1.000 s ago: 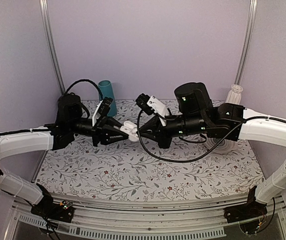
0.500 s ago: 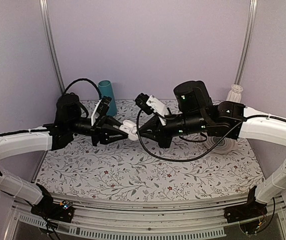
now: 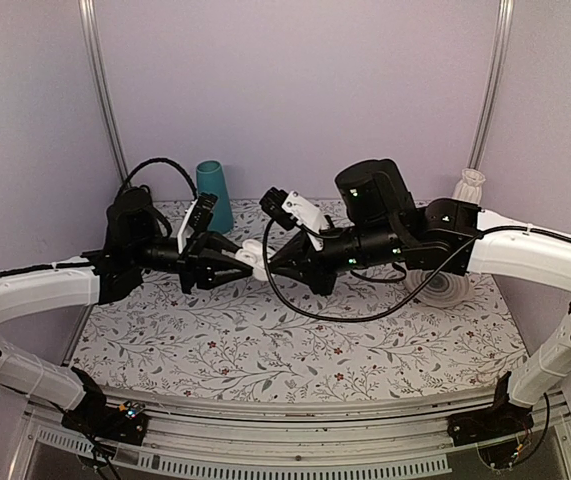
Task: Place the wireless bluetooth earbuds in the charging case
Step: Insert the right earbud into the right side groove of the charging case, then close the charging case with the earbuds.
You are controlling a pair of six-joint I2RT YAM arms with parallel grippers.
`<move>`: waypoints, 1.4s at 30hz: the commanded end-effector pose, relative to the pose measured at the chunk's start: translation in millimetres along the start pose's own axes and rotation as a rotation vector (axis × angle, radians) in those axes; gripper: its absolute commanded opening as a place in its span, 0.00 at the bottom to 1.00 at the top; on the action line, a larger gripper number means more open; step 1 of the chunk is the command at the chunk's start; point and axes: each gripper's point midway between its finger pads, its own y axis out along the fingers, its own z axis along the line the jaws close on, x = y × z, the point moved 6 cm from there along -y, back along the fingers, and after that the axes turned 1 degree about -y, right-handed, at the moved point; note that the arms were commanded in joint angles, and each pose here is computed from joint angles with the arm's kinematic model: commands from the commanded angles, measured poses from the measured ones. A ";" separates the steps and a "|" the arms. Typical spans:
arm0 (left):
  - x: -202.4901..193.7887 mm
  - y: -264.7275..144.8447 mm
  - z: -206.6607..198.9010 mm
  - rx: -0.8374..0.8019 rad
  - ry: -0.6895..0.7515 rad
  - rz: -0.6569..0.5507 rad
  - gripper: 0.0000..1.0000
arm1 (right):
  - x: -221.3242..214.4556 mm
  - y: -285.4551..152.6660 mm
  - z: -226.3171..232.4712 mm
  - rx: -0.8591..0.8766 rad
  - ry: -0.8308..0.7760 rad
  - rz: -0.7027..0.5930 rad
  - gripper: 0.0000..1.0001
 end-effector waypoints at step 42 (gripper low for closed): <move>39.9 -18.3 1.2 0.249 0.270 -0.253 0.00 | 28.5 -43.5 -38.0 0.180 0.569 -0.369 0.83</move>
